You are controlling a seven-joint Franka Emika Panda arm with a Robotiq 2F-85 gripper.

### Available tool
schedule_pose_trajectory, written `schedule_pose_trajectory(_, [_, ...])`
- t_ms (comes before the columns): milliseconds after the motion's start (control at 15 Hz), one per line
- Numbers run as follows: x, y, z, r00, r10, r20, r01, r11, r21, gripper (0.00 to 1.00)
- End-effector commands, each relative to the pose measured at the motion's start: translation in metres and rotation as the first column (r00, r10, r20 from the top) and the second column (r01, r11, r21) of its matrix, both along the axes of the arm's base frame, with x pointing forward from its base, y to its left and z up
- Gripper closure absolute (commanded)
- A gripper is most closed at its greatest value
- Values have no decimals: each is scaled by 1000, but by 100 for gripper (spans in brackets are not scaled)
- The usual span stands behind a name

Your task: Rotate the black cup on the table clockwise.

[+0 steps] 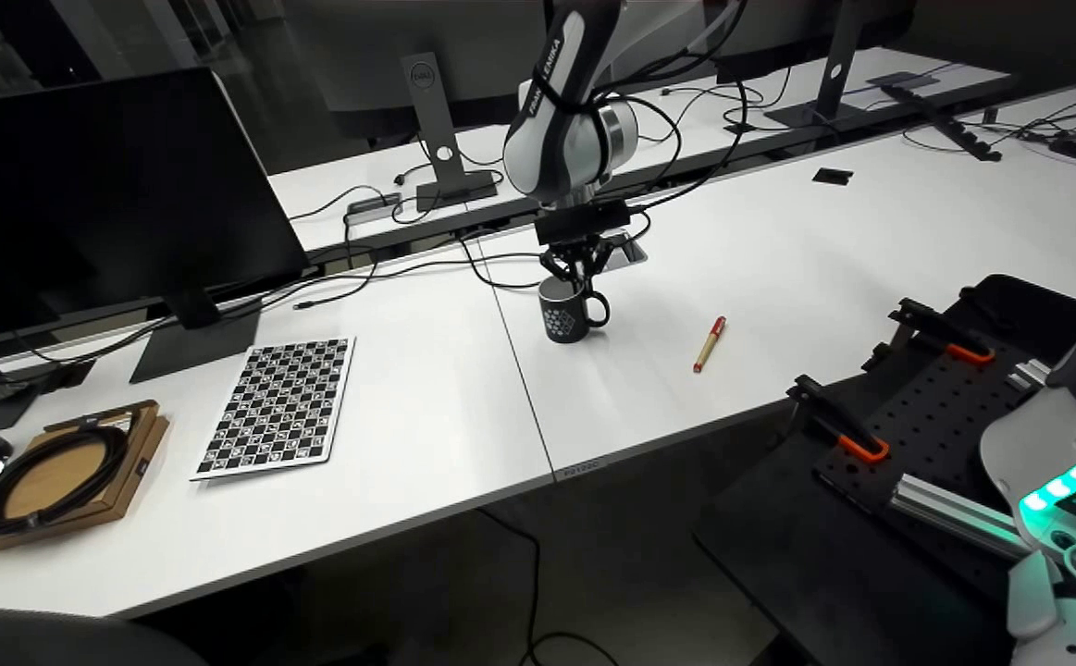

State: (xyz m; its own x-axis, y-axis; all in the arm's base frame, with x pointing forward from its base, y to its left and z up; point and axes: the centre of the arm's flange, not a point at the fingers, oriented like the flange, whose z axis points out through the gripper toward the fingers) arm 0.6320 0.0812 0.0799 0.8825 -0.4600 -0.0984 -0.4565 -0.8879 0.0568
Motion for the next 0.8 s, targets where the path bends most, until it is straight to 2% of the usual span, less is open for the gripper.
schedule_pose_trajectory(0, [1, 5, -11, 992, -123, -14, 124, 991, 41, 97])
schedule_pose_trajectory(333, [-12, 11, -17, 940, -338, -38, 340, 938, 63, 97])
schedule_pose_trajectory(733, [-29, 21, -11, 820, -571, -28, 572, 820, 26, 97])
